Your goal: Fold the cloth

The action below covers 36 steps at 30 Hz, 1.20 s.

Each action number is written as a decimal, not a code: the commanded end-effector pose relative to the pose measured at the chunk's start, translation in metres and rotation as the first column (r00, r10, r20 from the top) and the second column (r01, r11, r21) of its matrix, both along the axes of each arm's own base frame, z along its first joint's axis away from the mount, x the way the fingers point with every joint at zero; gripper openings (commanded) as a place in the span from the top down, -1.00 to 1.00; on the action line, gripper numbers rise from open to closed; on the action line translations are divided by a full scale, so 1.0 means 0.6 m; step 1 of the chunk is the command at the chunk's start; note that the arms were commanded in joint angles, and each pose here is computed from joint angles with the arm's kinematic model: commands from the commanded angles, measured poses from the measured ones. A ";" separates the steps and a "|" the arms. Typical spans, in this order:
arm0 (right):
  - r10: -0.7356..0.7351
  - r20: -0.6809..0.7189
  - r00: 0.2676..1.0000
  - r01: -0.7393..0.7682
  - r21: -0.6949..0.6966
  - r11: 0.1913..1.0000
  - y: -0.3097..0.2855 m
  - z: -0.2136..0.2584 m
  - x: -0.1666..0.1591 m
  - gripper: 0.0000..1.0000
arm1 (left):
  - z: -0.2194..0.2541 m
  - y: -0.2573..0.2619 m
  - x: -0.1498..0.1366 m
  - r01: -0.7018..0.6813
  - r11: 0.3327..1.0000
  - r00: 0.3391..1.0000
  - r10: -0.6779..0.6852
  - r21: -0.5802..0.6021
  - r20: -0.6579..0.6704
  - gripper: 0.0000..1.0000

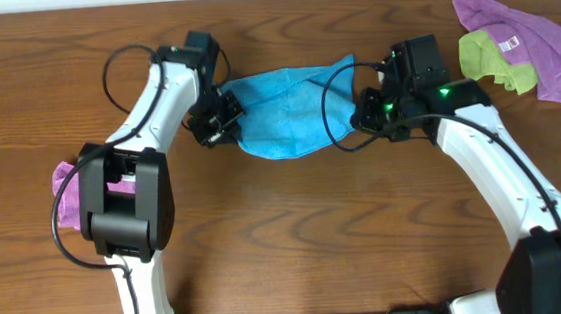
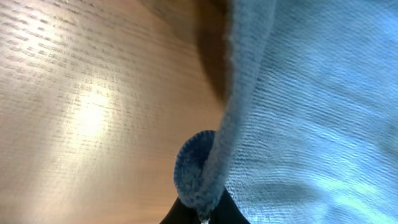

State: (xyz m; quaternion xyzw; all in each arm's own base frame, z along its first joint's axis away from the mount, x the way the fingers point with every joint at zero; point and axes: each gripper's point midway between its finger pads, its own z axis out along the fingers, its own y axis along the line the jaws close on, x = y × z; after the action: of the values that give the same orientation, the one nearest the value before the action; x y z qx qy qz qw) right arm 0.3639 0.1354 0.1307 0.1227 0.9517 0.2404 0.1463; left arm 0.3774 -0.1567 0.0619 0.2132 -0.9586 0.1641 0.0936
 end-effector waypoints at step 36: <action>0.029 -0.164 0.986 -0.047 -0.108 0.993 -0.037 0.018 -0.119 0.97 | 0.071 -0.006 -0.110 0.288 0.956 0.941 -0.295 -0.062 -0.164 0.88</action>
State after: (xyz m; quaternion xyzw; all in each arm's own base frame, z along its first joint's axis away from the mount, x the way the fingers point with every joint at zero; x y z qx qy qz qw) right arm 0.2939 0.1132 0.1400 0.1286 0.9722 0.1848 0.0644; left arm 0.3127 -0.1589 0.0987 0.0996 -0.9631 0.1421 0.2058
